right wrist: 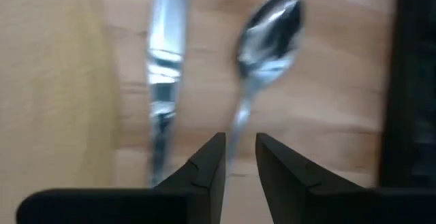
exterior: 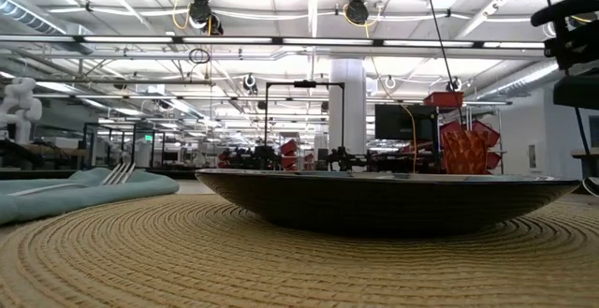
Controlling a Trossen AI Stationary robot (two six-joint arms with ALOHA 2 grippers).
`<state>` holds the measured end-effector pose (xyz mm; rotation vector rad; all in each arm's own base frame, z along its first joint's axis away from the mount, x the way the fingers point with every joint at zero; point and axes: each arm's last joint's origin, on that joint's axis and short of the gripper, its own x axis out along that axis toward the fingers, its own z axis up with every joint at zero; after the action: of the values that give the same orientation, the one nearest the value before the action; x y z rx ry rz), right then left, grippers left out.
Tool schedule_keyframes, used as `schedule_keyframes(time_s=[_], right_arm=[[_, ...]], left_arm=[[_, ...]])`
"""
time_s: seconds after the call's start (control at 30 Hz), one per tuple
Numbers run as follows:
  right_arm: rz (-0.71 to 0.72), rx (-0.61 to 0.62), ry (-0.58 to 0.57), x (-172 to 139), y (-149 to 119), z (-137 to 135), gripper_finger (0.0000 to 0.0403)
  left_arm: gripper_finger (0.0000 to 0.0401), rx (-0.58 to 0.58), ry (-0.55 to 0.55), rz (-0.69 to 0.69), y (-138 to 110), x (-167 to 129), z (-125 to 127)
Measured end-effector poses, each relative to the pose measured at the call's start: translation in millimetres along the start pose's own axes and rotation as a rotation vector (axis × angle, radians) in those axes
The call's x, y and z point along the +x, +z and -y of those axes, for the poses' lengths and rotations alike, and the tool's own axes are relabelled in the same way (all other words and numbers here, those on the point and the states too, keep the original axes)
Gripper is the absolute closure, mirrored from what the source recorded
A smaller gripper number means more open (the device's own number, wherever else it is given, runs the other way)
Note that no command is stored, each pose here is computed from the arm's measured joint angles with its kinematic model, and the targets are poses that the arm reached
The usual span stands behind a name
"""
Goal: Set table place
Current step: Adjust the silver spoon on the table
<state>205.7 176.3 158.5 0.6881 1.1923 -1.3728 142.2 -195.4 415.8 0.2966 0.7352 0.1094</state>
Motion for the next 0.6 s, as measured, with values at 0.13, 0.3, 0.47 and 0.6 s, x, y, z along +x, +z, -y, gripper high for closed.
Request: schedule_keyframes(time_s=[0.13, 0.3, 0.47, 0.6], right_arm=[[0.011, 0.0, -0.058, 0.9, 2.7, 5.0, 0.0329], [-0.005, 0.024, -0.065, 12.5, 4.0, 5.2, 0.0329], [-0.034, 0.05, -0.029, 24.4, 2.4, 3.5, 0.0329], [-0.049, 0.061, -0.007, 33.0, 2.8, 2.4, 0.0329]], left_arm=[[0.0335, -0.002, 0.0, 0.0, 0.0, 0.0, 0.0], [0.0335, -0.003, 0.001, 0.001, 0.0, 0.0, 0.0], [0.0335, -0.004, 0.002, 0.002, 0.1, 0.0, -0.1], [0.0335, -0.005, 0.003, 0.003, 0.1, 0.0, -0.1]])
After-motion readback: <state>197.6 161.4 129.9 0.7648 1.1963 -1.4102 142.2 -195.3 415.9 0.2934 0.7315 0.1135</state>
